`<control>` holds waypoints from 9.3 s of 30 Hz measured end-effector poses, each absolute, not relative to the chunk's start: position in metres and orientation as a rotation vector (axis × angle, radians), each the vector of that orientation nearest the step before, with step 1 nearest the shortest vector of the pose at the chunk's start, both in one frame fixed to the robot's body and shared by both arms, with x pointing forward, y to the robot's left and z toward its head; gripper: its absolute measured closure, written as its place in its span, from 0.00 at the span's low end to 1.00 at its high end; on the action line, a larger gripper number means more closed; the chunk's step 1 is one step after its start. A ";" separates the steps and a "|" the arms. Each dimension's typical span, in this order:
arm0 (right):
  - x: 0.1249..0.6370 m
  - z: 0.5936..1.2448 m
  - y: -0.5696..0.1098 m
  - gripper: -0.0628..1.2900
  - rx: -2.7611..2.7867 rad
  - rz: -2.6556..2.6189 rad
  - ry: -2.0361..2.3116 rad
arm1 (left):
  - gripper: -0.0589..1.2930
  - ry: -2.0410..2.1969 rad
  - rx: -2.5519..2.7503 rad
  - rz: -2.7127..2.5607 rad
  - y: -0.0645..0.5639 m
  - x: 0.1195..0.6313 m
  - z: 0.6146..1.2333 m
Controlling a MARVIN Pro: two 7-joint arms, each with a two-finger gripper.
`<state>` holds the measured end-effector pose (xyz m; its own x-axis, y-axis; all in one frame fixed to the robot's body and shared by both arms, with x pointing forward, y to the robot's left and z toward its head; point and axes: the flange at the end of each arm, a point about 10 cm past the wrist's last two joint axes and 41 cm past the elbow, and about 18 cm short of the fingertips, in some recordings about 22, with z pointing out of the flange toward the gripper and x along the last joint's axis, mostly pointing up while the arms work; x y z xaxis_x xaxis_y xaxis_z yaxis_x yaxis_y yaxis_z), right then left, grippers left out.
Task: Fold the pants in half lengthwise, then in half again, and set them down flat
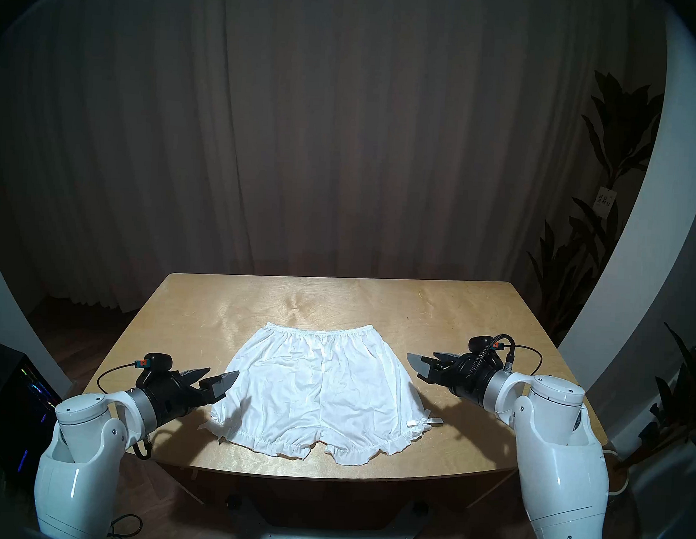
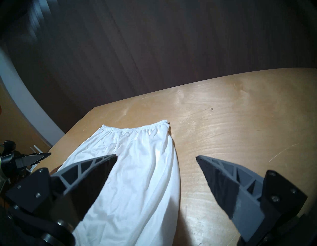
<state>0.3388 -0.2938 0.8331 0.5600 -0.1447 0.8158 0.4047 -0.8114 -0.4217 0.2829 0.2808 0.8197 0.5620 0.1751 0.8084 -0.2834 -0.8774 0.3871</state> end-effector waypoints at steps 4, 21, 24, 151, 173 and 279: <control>0.338 0.835 -0.299 0.03 -2.194 -1.141 -0.235 | 0.06 -0.093 2.344 1.202 0.286 0.286 0.824; 0.353 0.841 -0.317 0.03 -2.128 -0.883 -0.221 | 0.06 -0.059 2.474 1.020 0.290 0.320 0.825; 0.359 0.847 -0.314 0.03 -2.126 -0.903 -0.217 | 0.06 -0.066 2.477 1.013 0.283 0.325 0.824; 0.381 0.784 -0.298 0.03 -2.175 -0.796 -0.164 | 0.06 -0.030 2.568 0.473 0.297 0.410 0.803; 0.384 0.782 -0.303 0.03 -2.166 -0.828 -0.124 | 0.74 0.007 2.510 0.439 0.279 0.411 0.797; 0.355 0.764 -0.434 0.16 -2.054 -1.053 0.006 | 0.05 0.184 2.722 0.701 -0.139 0.424 0.861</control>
<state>0.3548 -0.4341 0.7635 0.6522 -0.3416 0.6767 0.3335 -0.6724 -0.6608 0.4239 -0.1386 0.8605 0.8713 0.2020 0.4473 0.0434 -0.9395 0.3397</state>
